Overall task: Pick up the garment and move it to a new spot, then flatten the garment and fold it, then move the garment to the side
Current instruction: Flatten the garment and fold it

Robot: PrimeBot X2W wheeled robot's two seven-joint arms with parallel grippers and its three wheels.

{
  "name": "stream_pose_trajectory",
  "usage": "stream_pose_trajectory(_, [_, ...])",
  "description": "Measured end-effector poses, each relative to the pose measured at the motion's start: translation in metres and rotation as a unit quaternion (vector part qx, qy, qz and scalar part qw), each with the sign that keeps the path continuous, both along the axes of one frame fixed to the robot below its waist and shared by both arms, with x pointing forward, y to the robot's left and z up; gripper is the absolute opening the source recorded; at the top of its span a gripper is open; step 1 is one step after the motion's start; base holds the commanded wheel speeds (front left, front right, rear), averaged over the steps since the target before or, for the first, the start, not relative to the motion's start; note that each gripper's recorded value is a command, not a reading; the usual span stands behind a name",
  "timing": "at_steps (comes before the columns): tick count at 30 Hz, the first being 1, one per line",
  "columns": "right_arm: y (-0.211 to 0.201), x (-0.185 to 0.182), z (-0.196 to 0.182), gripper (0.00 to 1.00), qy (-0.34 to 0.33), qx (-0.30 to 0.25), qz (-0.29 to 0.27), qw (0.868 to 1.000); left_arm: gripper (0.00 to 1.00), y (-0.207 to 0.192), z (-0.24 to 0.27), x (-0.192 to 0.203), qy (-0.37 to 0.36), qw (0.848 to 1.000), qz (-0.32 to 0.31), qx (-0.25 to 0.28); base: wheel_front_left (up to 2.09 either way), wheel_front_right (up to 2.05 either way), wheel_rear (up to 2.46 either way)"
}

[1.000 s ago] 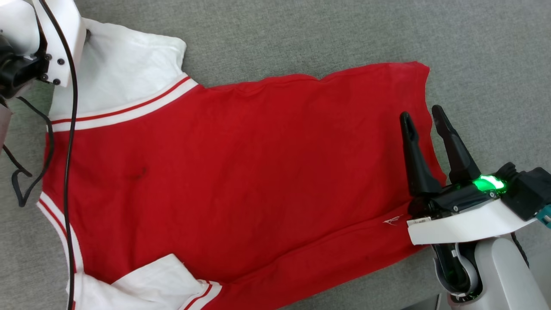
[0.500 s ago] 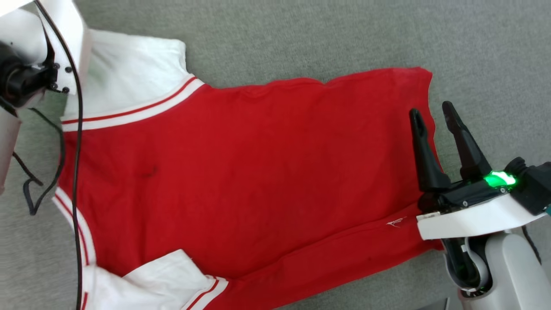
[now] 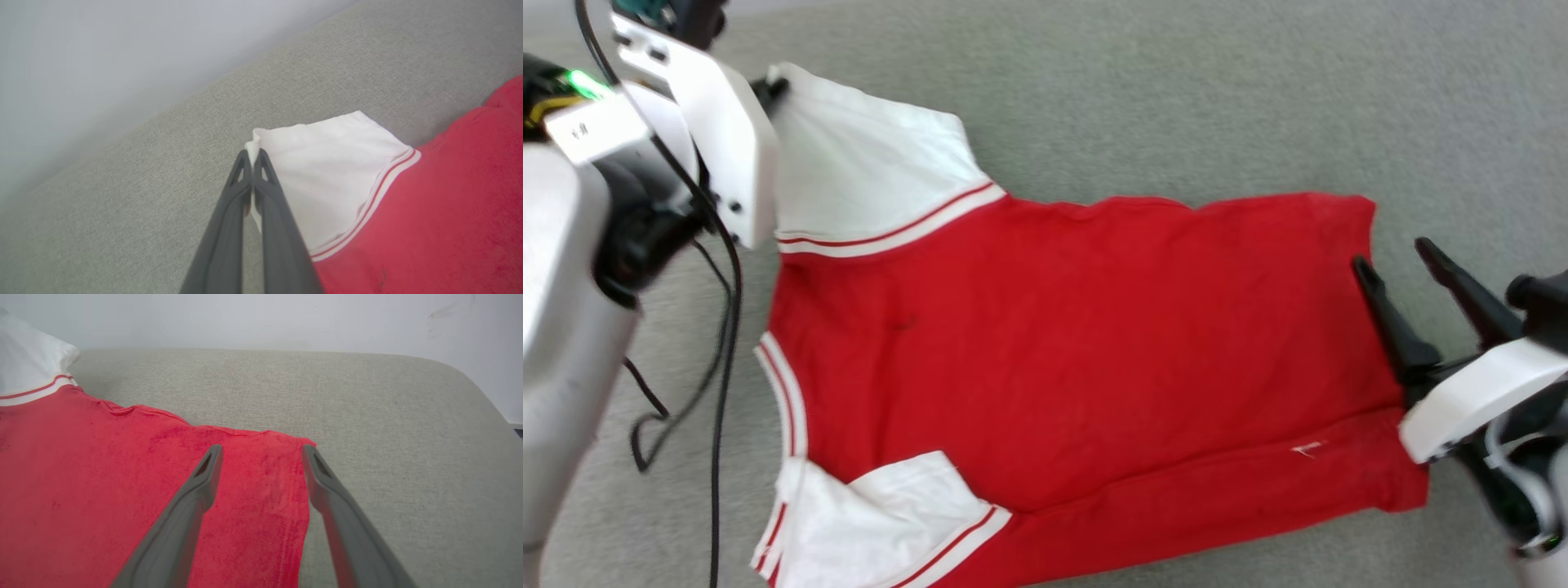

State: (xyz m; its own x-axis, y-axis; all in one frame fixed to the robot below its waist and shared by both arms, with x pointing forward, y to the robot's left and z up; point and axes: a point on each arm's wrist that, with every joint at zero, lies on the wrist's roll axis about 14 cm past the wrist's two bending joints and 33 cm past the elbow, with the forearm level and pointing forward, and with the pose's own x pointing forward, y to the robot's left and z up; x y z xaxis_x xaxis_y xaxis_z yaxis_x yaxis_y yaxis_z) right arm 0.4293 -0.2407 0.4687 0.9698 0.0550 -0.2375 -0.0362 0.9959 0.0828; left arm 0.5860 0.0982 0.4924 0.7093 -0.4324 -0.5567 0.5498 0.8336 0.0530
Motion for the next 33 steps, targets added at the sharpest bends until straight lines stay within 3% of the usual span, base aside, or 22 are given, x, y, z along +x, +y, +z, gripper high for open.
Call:
stream_pose_trajectory(5, [-0.015,0.007,-0.008,1.0,0.091,-0.061,0.031,0.994,0.0,0.004,0.015,-0.034,-0.026,1.0,-0.005,-0.011,0.0,0.0,0.0])
stream_pose_trajectory(8, [-0.014,0.016,-0.012,1.0,0.135,-0.051,0.04,0.989,0.0,0.01,0.02,-0.052,-0.037,0.999,-0.005,-0.013,0.0,0.0,0.0])
stream_pose_trajectory(10, [-0.025,0.029,-0.012,1.0,0.175,-0.075,0.045,0.981,0.0,0.013,0.025,-0.066,-0.05,0.999,-0.005,-0.018,0.0,0.0,0.0])
stream_pose_trajectory(16, [-0.032,0.048,-0.038,1.0,0.263,-0.073,0.043,0.961,0.0,0.006,0.02,-0.085,-0.056,0.998,-0.016,-0.032,0.0,0.0,0.0])
stream_pose_trajectory(23, [-0.023,0.06,-0.074,1.0,0.331,-0.096,0.066,0.936,0.0,0.008,0.01,-0.093,-0.061,0.997,-0.012,-0.037,0.0,0.0,0.0])
stream_pose_trajectory(32, [-0.011,0.061,-0.106,1.0,0.371,-0.132,0.104,0.913,0.0,0.011,-0.001,-0.097,-0.052,0.998,-0.006,-0.04,0.0,0.0,0.0])
stream_pose_trajectory(33, [-0.01,0.06,-0.108,0.65,0.374,-0.136,0.11,0.911,0.0,0.012,-0.002,-0.096,-0.053,0.998,-0.005,-0.04,0.0,0.0,0.0])
